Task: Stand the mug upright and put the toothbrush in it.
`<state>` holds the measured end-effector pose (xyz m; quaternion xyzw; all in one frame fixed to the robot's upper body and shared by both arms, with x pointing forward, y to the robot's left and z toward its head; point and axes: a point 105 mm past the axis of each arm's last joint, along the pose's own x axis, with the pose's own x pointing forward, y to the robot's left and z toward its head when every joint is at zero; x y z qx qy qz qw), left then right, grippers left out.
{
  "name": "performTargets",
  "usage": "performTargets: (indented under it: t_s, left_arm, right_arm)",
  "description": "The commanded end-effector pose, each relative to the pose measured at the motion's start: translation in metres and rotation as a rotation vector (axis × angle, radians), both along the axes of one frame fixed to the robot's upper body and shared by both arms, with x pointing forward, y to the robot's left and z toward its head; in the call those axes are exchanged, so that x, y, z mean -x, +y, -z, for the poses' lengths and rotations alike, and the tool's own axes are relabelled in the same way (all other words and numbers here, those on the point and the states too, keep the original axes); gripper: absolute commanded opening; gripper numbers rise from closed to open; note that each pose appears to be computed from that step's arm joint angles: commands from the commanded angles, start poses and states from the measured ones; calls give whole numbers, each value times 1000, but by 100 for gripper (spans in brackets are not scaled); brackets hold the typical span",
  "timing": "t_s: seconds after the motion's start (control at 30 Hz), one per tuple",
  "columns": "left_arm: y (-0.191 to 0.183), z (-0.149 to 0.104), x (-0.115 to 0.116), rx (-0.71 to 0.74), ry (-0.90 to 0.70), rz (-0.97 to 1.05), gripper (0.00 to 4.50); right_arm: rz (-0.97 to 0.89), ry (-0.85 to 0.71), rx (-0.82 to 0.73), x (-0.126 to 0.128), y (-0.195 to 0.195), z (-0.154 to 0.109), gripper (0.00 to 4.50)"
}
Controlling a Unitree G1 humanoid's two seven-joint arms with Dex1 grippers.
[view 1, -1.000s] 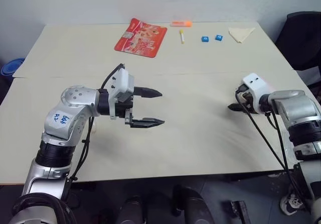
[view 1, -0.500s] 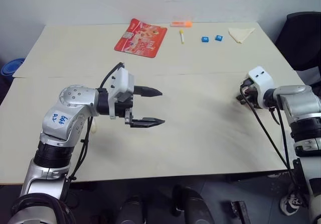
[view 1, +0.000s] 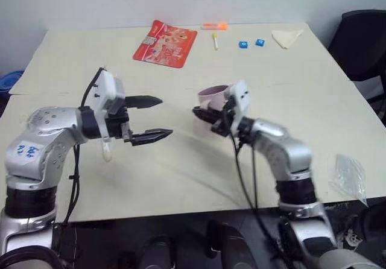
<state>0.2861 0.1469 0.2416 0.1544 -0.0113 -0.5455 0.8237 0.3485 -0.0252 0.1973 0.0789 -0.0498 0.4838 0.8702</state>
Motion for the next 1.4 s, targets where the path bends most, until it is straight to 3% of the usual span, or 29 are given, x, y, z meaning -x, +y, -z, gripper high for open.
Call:
performTargets:
  t_s: [0.03, 0.3, 0.4, 0.67, 0.73, 0.87, 1.0, 1.17, 1.27, 1.4]
  left_arm:
    - [4, -12, 11, -31, -48, -11, 450]
    - [12, -6, 23, -59, -3, -39, 450]
    - [11, -1, 23, -54, 14, -39, 450]
    - [13, 7, 26, -49, 49, -54, 450]
    - [19, 9, 27, -48, 59, -85, 450]
    - [46, 8, 30, -10, 124, -265, 450]
    - [94, 26, 9, 5, 252, -651, 450]
    - [137, 55, -24, 73, 426, -1053, 450]
    - [134, 65, -42, 55, 474, -1117, 450]
    - [134, 78, -64, 98, 577, -1191, 450]
  right_arm:
    - [-15, -86, -90, 6, 8, 6, 5]
    - [-95, -56, 55, 21, 17, 61, 5]
    - [-108, -53, 105, 24, 10, 68, 81]
    - [-120, -27, 269, 40, -11, 65, 353]
    - [-98, -15, 319, 42, -23, 62, 353]
    - [-77, 4, 397, 57, -61, 41, 353]
    - [-148, 47, 265, 75, -89, -4, 353]
    - [-164, -15, 267, 82, -104, -56, 448]
    - [-250, -58, 274, 93, -96, -74, 448]
    - [-276, -102, 311, 97, -88, -77, 448]
